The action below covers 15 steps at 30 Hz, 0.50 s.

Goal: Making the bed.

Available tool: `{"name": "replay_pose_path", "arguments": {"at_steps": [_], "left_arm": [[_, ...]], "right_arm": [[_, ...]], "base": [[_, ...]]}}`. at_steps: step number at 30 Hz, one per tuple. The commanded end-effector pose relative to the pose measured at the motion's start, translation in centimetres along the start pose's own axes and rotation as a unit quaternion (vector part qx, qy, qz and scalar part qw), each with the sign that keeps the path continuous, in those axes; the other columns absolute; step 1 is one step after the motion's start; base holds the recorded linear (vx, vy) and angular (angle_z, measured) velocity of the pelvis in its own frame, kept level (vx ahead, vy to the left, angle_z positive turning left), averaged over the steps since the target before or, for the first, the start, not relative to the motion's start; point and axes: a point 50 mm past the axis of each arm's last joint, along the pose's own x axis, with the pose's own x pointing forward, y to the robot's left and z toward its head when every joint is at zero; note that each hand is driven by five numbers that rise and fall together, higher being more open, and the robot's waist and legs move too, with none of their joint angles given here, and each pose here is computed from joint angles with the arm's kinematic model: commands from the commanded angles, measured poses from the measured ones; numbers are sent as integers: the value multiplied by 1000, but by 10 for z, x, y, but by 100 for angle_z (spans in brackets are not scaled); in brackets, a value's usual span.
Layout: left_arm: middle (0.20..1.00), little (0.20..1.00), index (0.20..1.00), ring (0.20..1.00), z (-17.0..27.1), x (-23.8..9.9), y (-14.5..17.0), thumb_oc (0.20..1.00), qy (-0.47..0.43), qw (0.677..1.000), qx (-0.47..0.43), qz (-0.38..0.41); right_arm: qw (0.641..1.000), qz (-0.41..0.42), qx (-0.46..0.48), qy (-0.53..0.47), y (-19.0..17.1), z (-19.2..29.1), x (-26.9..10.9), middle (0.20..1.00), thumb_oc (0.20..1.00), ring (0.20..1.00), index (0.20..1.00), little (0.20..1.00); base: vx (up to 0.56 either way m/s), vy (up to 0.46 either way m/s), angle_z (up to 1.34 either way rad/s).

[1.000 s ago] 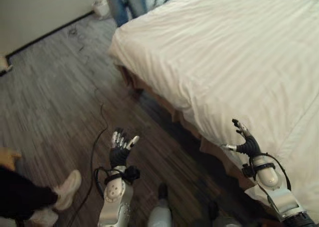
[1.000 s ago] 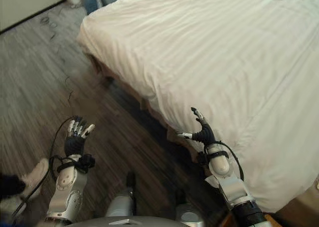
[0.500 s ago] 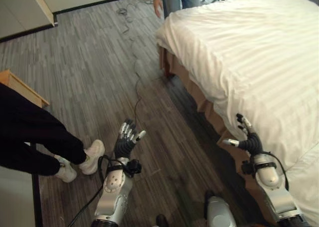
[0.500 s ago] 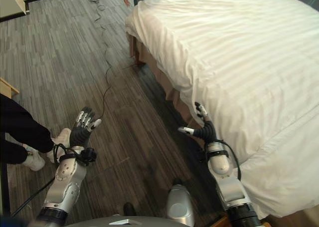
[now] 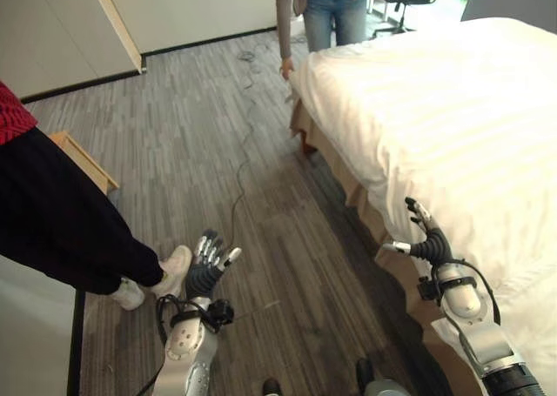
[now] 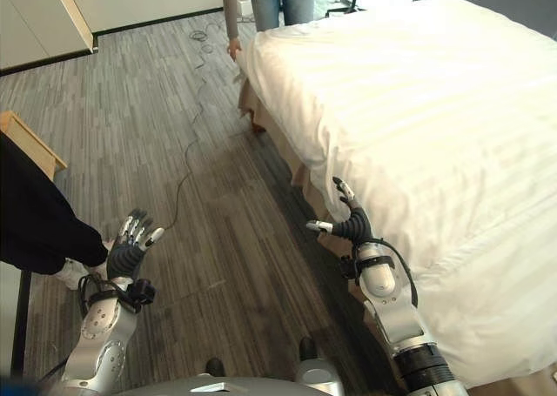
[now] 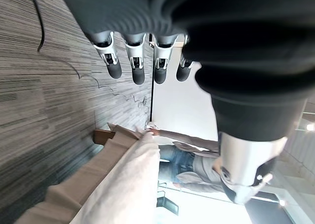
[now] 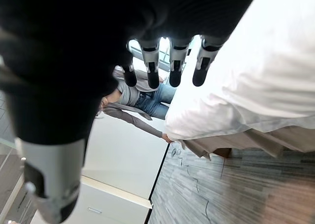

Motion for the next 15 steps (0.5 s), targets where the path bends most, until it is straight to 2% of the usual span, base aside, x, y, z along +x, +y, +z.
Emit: {"name": "replay_pose_path", "arguments": {"at_steps": [1,15], "left_arm": [[1000,1000,1000,1000,21,5,9,1000,-49,998,45,-8],[1000,1000,1000,1000,23,6,6,1000,-56,997,50,-11]], "right_arm": [[997,-8,36,-62,6,26,9,1000,1000,1000,1000,1000],[999,-7,25,-39,10,16,8,1000,1000,1000,1000,1000]], "base": [[17,-46,14],[14,-7,10]]}}
